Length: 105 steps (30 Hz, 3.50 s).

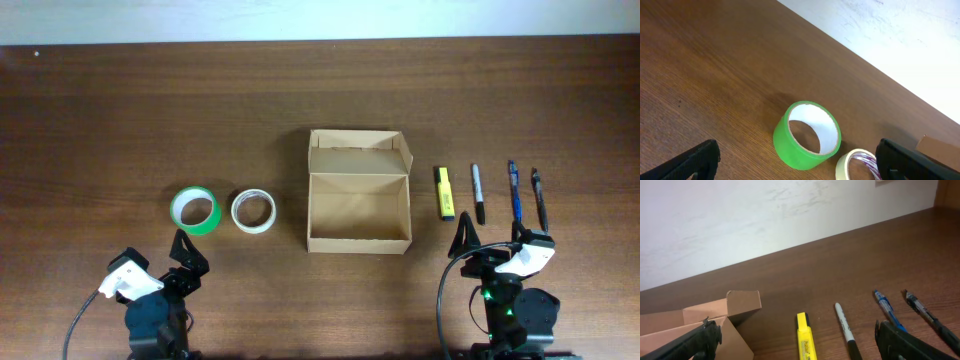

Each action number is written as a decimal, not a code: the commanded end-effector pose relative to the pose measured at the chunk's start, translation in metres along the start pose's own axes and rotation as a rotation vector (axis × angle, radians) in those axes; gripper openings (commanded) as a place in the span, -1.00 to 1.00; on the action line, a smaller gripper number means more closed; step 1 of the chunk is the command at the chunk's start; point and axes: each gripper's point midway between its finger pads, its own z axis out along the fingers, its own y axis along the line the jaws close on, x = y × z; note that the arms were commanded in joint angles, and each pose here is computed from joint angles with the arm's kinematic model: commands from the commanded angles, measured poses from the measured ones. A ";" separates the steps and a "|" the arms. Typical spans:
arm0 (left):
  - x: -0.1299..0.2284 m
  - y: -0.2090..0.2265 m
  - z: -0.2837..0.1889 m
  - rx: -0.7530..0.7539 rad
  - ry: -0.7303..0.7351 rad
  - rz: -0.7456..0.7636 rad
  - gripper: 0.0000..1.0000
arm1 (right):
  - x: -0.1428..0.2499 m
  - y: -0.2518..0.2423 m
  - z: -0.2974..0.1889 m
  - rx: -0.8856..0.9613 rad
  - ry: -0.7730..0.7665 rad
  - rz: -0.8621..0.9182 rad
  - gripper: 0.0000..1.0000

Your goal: Pack container

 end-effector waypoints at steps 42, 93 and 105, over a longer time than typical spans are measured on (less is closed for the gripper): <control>0.001 0.002 0.001 -0.003 -0.005 0.015 0.99 | 0.001 -0.004 0.000 0.017 -0.005 -0.001 0.98; -0.223 -0.162 -0.195 0.506 -0.207 0.259 0.99 | -0.215 0.122 -0.221 -0.401 -0.117 -0.093 0.97; -0.265 -0.192 -0.242 0.593 -0.175 0.241 0.99 | -0.258 0.158 -0.196 -0.499 0.120 -0.130 0.98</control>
